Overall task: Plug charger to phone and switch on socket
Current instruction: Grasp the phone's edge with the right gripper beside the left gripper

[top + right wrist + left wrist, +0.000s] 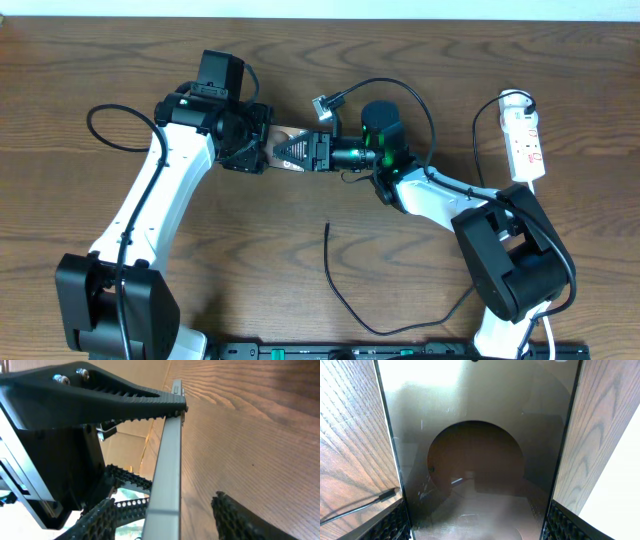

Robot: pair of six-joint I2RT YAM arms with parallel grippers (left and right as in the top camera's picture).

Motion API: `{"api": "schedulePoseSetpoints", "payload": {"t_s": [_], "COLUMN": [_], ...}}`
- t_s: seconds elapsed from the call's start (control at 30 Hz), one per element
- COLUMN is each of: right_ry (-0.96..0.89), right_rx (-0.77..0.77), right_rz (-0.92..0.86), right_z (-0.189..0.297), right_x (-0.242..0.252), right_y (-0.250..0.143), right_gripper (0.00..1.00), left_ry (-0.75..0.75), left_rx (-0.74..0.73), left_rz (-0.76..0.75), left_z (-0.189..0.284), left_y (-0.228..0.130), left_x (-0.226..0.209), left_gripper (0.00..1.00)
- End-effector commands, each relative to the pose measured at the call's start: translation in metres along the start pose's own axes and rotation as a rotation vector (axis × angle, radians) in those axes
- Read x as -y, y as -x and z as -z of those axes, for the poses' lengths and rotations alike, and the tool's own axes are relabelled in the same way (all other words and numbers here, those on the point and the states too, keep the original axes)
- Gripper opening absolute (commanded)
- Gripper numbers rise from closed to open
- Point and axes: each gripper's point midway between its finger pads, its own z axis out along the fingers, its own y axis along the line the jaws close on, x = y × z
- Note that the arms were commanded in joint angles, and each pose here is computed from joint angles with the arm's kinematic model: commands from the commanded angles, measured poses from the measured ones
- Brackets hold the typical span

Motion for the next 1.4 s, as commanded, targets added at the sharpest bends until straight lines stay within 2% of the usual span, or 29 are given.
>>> {"api": "schedulePoseSetpoints", "payload": {"t_s": [0.0, 0.4, 0.6, 0.93, 1.17, 1.37], "right_ry": [-0.002, -0.013, -0.021, -0.111, -0.137, -0.139], "right_rx": [0.01, 0.004, 0.012, 0.051, 0.093, 0.109], "right_rz": [-0.014, 0.0, -0.003, -0.023, 0.008, 0.016], "right_z": [-0.003, -0.022, -0.022, -0.02, -0.019, -0.019], "right_x": [-0.001, -0.007, -0.005, 0.015, 0.019, 0.019], "right_y": [0.003, -0.01, -0.009, -0.006, 0.002, 0.005], "right_gripper": [0.48, 0.43, 0.41, 0.37, 0.38, 0.34], "left_ry": [-0.049, -0.052, -0.051, -0.044, -0.033, -0.03], "left_rx": [0.014, 0.023, 0.075, 0.075, 0.076, 0.077], "left_rz": [0.005, -0.022, -0.037, -0.038, -0.036, -0.035], "left_z": [0.013, 0.01, 0.009, 0.009, 0.009, 0.009], "left_y": [-0.001, -0.011, -0.008, -0.007, -0.007, -0.007], "left_x": [0.012, 0.013, 0.012, 0.011, 0.008, 0.007], "left_gripper": [0.07, 0.07, 0.08, 0.07, 0.07, 0.07]}}
